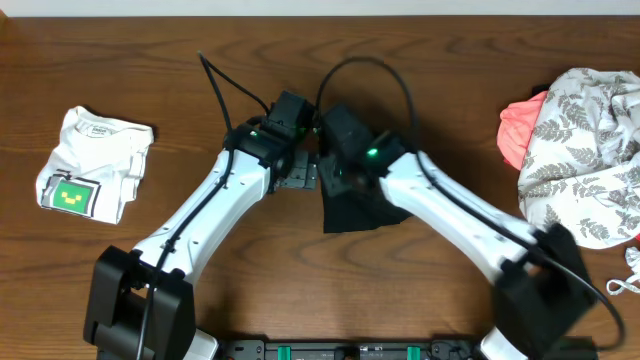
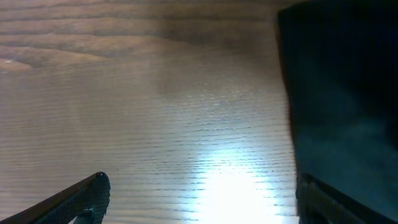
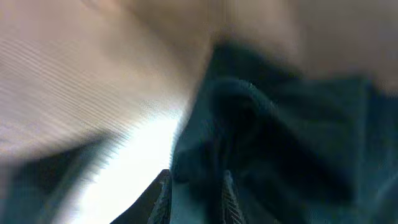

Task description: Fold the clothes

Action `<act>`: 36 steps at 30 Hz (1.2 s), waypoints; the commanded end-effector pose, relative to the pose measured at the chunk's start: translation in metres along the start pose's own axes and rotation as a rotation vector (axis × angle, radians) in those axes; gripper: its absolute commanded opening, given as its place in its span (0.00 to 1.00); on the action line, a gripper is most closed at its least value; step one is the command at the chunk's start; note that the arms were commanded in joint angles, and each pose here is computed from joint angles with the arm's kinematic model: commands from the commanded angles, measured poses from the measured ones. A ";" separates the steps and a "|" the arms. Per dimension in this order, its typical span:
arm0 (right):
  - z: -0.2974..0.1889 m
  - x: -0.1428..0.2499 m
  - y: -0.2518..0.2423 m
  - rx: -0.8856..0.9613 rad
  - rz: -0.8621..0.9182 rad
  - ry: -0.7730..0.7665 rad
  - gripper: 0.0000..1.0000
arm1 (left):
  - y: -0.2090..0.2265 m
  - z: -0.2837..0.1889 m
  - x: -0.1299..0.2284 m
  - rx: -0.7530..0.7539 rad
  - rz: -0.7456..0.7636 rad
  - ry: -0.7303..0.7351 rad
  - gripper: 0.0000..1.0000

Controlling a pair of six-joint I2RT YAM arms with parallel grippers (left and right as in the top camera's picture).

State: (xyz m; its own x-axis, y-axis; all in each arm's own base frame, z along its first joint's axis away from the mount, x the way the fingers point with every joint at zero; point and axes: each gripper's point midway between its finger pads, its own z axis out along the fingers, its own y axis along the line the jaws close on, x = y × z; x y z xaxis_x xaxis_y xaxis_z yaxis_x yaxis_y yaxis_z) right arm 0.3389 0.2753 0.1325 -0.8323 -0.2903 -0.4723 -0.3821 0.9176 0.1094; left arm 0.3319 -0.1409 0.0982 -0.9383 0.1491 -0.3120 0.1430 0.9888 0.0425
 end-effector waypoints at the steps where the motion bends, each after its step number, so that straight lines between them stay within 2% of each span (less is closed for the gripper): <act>1: -0.058 -0.043 -0.017 0.013 0.036 -0.174 0.26 | -0.009 -0.009 -0.004 0.032 0.007 -0.022 0.96; 5: -0.061 -0.040 -0.056 0.080 0.101 -0.148 0.26 | -0.010 -0.009 -0.005 0.034 0.006 -0.027 0.96; 12: -0.022 -0.013 -0.095 0.145 0.168 -0.002 0.24 | -0.010 -0.010 -0.007 0.036 0.005 -0.036 0.96; 20: 0.039 0.045 -0.058 0.016 0.155 0.278 0.21 | -0.004 -0.024 -0.019 0.049 -0.022 -0.098 0.96; 24: 0.046 0.085 -0.032 -0.029 0.150 0.448 0.21 | 0.010 -0.032 -0.025 0.043 -0.061 -0.125 0.96; 27: 0.044 0.108 0.002 -0.140 0.139 0.553 0.20 | 0.025 -0.039 -0.029 0.036 -0.101 -0.149 0.96; 31: 0.043 0.115 0.027 -0.187 0.093 0.565 0.20 | 0.039 -0.047 -0.033 0.028 -0.136 -0.174 0.96; 36: 0.042 0.116 0.027 -0.187 0.091 0.567 0.20 | 0.041 -0.048 -0.034 0.026 -0.132 -0.177 0.96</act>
State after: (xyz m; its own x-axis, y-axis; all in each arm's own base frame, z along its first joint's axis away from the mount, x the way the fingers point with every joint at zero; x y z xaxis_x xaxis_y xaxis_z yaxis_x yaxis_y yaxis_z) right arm 0.2531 0.2776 0.0456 -0.9257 -0.3752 0.0492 -0.3476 0.8945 0.2810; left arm 0.3514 -0.1063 0.1469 -0.8914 0.0114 -0.4531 0.0296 0.9990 -0.0332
